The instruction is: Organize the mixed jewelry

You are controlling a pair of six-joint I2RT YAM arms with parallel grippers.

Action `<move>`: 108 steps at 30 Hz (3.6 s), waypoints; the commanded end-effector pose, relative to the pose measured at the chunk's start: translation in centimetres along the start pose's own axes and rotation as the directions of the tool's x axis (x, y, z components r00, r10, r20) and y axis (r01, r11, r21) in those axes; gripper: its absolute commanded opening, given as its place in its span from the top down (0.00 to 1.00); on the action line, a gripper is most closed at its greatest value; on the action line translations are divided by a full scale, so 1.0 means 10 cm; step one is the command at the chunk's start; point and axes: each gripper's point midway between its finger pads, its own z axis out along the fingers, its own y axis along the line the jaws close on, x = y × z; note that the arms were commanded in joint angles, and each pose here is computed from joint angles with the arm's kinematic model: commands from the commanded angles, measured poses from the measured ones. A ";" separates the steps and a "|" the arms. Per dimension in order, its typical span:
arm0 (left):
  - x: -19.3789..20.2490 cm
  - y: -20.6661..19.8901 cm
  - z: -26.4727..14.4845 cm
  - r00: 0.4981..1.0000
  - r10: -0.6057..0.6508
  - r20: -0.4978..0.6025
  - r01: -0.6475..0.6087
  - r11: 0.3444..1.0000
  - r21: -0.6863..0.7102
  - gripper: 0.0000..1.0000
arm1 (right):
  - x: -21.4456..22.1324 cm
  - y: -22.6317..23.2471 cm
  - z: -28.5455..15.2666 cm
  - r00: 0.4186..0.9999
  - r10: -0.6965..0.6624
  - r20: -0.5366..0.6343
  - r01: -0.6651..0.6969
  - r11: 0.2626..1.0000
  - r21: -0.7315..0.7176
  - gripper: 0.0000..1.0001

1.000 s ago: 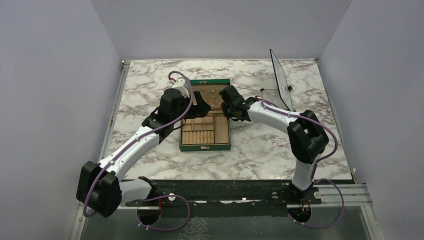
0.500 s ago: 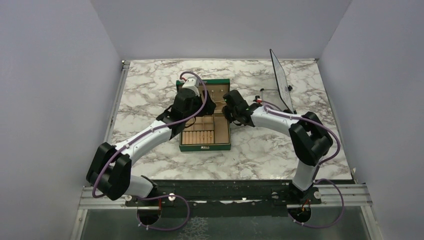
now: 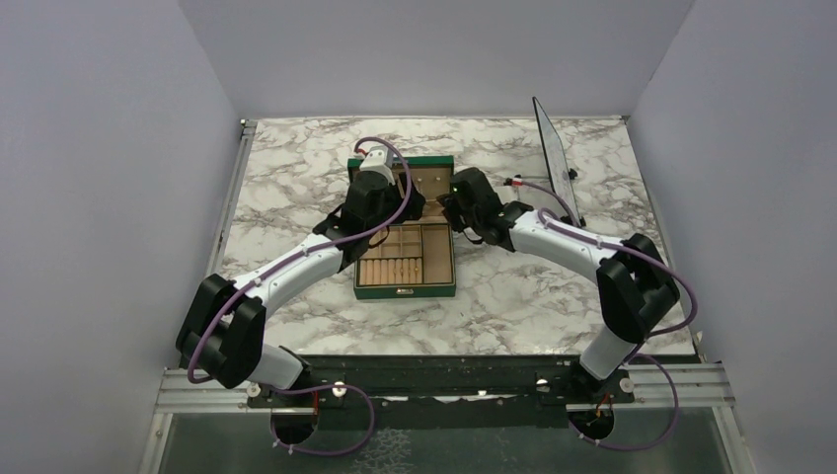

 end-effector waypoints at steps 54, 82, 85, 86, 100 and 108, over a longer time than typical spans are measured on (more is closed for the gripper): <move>0.07 -0.11 0.30 0.998 0.061 -0.005 -0.061 0.996 0.062 0.50 | 0.17 -0.28 0.25 0.992 -0.044 -0.117 0.052 0.996 0.066 0.99; 0.16 -0.11 0.55 0.992 0.104 -0.065 -0.101 0.994 0.043 0.74 | 0.33 -0.44 0.19 0.955 -0.185 -0.233 0.185 0.982 -0.025 0.99; 0.18 -0.08 0.57 0.991 0.108 -0.081 -0.107 0.994 0.025 0.76 | 0.33 -0.45 0.19 0.955 -0.181 -0.235 0.181 0.983 -0.023 0.99; 0.19 -0.08 0.57 0.991 0.109 -0.084 -0.107 0.994 0.024 0.79 | 0.33 -0.45 0.19 0.955 -0.181 -0.235 0.181 0.983 -0.022 0.99; -0.12 -0.21 0.52 0.994 0.109 -0.008 -0.109 0.994 0.029 1.00 | 0.31 -0.51 0.19 0.955 -0.176 -0.238 0.178 0.984 -0.013 0.99; -0.20 -0.14 0.50 0.994 0.105 0.029 -0.105 0.994 -0.015 1.00 | 0.31 -0.54 0.20 0.955 -0.167 -0.244 0.171 0.985 -0.004 0.99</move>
